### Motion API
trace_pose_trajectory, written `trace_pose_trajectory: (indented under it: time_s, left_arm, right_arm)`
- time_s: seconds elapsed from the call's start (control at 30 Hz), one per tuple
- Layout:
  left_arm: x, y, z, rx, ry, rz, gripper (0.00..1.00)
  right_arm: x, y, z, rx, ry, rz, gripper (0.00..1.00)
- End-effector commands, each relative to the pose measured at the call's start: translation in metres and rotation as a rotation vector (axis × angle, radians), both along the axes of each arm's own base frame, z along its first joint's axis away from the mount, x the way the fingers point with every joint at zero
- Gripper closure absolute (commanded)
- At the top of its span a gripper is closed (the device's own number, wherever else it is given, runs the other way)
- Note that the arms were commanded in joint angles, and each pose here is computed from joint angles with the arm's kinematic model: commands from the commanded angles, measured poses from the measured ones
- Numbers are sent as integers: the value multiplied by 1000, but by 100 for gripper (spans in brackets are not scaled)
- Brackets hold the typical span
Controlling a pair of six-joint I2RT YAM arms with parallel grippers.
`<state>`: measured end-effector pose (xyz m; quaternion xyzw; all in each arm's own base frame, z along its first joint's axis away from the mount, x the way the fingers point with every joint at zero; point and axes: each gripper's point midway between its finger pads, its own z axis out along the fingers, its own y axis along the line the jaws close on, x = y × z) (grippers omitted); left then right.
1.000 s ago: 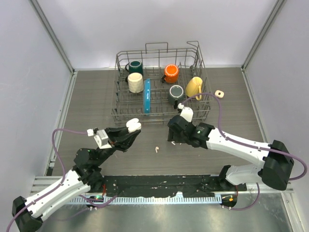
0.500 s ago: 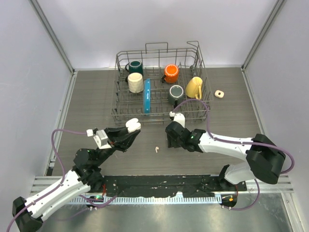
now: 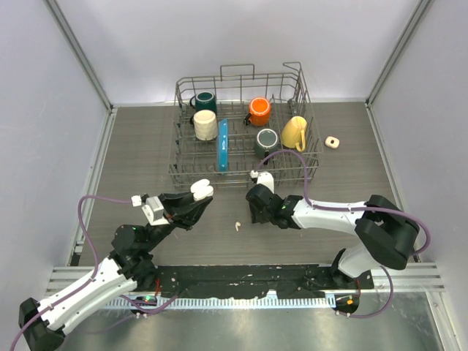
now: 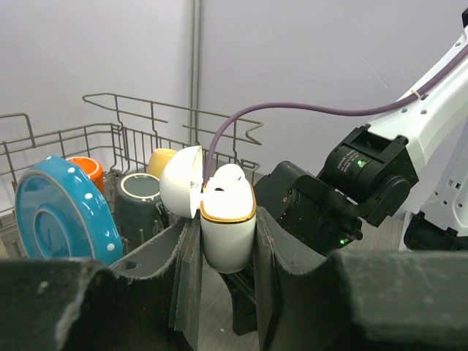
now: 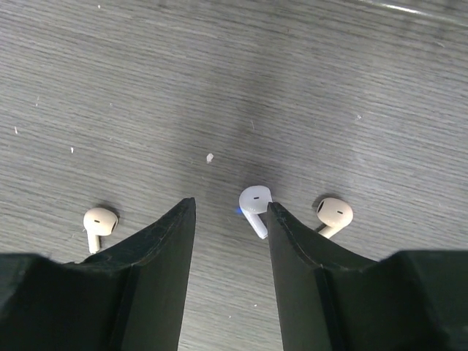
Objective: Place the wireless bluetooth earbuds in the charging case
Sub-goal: Pick up the earbud from the center of the board.
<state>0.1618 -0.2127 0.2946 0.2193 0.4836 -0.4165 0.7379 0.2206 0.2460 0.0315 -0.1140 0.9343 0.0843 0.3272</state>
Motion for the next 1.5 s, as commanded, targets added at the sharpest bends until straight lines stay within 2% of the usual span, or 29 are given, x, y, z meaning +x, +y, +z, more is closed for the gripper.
trace_pose_trajectory:
  time_s: [0.0, 0.53, 0.8, 0.83, 1.0, 1.03, 1.1, 1.13, 1.3, 1.33, 1.47]
  left_arm:
    - [0, 5, 8, -27, -23, 19, 100]
    - [2, 5, 6, -26, -17, 25, 100]
    - [2, 4, 6, -27, -13, 22, 100]
    - [2, 4, 6, -27, -13, 22, 100]
    - [2, 4, 5, -26, -12, 22, 100]
    - [2, 4, 5, -26, -11, 22, 100]
    - [3, 3, 5, -26, -9, 21, 100]
    - [3, 4, 5, -27, -10, 23, 100]
    - [3, 4, 5, -29, -10, 24, 100]
    - [2, 4, 6, -32, -11, 23, 100]
    - [2, 5, 6, -32, -11, 26, 100]
  right_arm:
    - [11, 4, 2, 8, -39, -3, 51]
    - [17, -3, -9, -33, -34, -7, 52]
    - [15, -7, -14, -38, -19, -20, 62]
    - [13, -7, -14, -35, -10, -23, 68]
    - [6, -13, -17, -24, 49, -126, 84]
    - [1, -19, -20, -41, 76, -161, 91]
    - [-4, -16, -23, 1, 122, -247, 91]
    - [-8, -17, -25, 3, 141, -274, 97]
    - [-23, -14, -33, 54, 172, -405, 98]
    - [-26, -9, -33, 76, 171, -420, 95]
    - [-36, -8, -33, 26, 139, -427, 94]
